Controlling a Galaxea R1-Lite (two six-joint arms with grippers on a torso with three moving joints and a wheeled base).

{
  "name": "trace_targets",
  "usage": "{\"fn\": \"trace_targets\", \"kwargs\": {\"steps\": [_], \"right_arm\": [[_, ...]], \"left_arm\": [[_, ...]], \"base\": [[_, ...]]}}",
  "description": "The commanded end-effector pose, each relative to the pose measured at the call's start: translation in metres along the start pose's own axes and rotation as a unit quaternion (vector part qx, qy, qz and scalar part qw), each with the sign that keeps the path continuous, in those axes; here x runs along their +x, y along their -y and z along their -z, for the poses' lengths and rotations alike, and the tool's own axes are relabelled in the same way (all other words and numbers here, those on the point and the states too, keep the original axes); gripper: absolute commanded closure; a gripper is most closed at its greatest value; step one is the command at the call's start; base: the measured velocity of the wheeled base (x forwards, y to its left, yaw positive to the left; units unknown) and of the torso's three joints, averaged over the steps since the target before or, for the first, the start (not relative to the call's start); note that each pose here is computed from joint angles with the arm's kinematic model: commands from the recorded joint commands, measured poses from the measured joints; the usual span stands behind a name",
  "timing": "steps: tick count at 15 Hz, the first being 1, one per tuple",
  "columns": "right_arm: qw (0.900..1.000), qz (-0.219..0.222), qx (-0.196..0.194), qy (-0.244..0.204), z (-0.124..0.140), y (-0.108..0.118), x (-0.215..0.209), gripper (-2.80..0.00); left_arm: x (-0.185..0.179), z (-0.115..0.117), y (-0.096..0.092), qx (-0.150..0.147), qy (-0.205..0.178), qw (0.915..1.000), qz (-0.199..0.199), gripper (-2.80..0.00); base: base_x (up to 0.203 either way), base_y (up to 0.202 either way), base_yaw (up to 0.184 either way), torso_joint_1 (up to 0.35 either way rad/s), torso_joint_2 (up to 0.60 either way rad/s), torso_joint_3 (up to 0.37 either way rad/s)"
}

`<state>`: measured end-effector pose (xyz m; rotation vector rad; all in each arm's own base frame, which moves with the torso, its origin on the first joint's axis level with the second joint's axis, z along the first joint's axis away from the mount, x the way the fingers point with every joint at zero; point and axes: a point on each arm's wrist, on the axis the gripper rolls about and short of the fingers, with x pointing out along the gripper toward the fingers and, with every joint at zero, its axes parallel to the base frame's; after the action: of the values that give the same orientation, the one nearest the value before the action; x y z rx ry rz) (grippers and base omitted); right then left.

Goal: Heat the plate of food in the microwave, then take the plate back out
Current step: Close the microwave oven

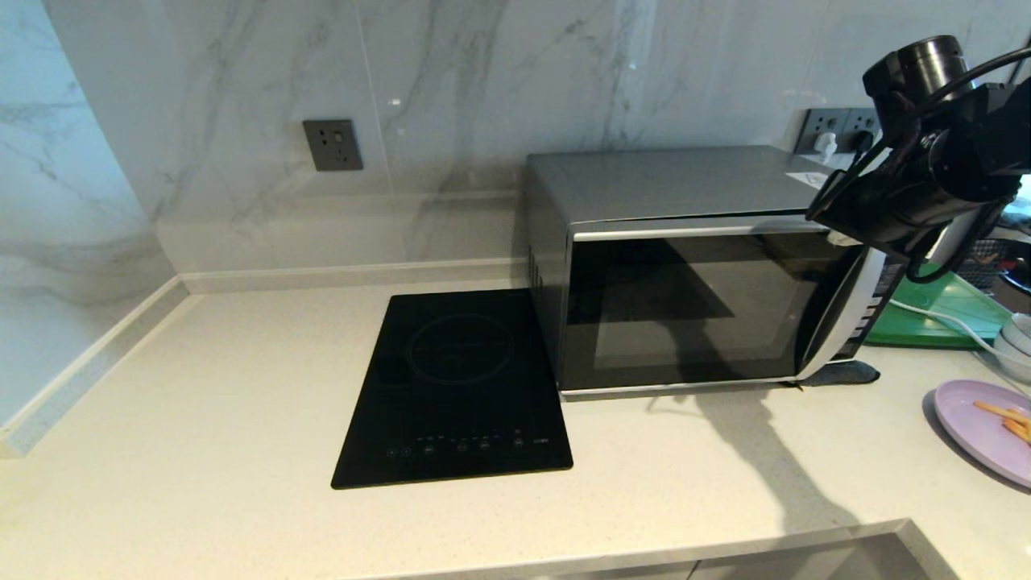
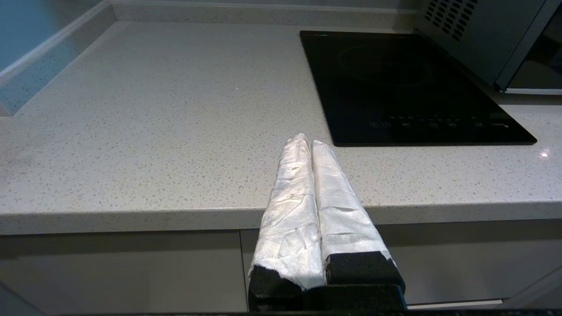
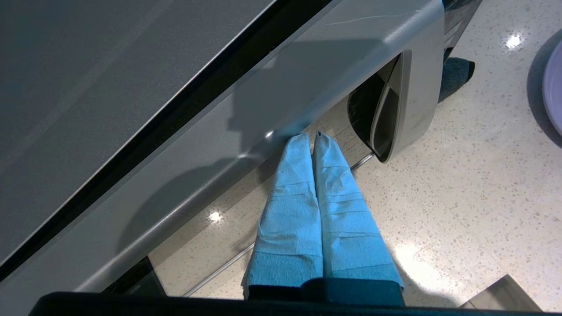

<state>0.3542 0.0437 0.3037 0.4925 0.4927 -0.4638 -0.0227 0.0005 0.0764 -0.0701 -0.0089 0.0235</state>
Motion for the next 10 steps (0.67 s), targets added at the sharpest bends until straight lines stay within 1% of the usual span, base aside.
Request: {"fn": "trace_targets", "kwargs": {"steps": [1, 3, 10], "right_arm": [[1.000, -0.004, 0.002, -0.007, 0.001, 0.000, 0.000, 0.00], [1.000, -0.006, 0.001, -0.012, 0.002, 0.000, 0.003, 0.00], [1.000, -0.020, 0.012, 0.004, 0.003, -0.008, 0.019, 0.00]], "left_arm": [[0.000, 0.000, 0.000, 0.000, 0.000, 1.0000, 0.000, 0.00], [0.000, 0.000, 0.000, 0.000, 0.000, 1.0000, 0.000, 0.00], [0.000, 0.000, 0.000, 0.000, 0.000, 1.0000, 0.000, 0.00]], "base": [[0.000, 0.000, 0.000, 0.000, 0.00, 0.000], [0.000, 0.000, 0.000, 0.000, 0.00, 0.000], [0.000, 0.000, 0.000, 0.000, 0.00, 0.000]]}}
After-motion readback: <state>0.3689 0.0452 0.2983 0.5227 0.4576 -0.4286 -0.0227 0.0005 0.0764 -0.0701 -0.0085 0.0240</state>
